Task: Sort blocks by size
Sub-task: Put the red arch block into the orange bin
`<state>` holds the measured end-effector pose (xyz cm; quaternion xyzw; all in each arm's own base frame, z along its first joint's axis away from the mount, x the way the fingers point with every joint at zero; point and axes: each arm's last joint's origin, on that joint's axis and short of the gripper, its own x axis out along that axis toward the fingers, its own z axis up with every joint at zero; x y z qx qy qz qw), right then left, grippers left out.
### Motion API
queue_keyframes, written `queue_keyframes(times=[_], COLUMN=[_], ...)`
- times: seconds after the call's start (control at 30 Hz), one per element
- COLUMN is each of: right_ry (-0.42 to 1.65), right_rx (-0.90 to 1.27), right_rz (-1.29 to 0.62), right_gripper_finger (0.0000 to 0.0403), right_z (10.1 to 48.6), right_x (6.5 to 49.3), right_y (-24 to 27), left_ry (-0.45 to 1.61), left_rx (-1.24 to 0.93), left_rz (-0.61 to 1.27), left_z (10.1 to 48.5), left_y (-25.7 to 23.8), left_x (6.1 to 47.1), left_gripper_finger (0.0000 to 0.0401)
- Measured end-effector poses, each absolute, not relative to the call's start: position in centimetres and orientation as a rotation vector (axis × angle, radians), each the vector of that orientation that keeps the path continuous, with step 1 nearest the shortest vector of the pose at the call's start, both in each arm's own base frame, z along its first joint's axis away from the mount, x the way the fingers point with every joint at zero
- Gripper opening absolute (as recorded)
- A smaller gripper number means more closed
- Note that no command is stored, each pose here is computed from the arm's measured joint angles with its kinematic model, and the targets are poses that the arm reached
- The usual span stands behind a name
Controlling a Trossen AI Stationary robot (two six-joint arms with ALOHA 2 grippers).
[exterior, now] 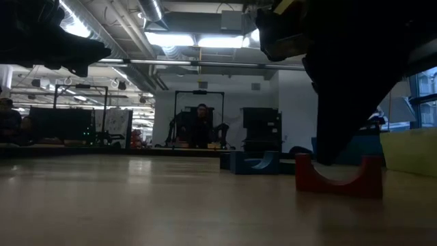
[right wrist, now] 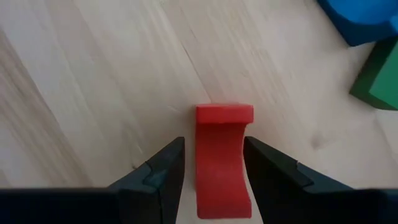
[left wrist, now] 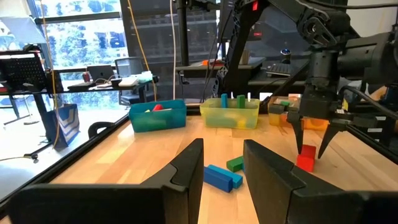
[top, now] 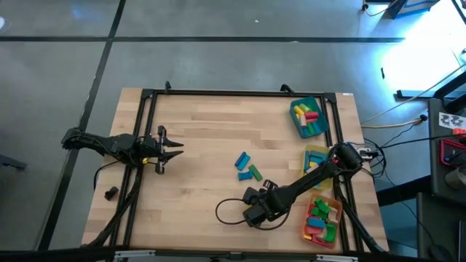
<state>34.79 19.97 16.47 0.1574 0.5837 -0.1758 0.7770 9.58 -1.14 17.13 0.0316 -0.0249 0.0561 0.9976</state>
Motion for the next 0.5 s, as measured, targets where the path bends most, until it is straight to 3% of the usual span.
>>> queue_keyframes(times=[0.5], right_ry=[1.255], right_rx=[0.372], right_rz=[-0.349], right_gripper_finger=[0.0166], right_z=[14.1], right_x=[34.2], right_y=[19.7], left_ry=[-0.050], left_rx=[0.063], left_rz=[0.113], left_z=[17.1], left_y=[-1.1], left_x=[9.6], left_gripper_finger=[0.0100])
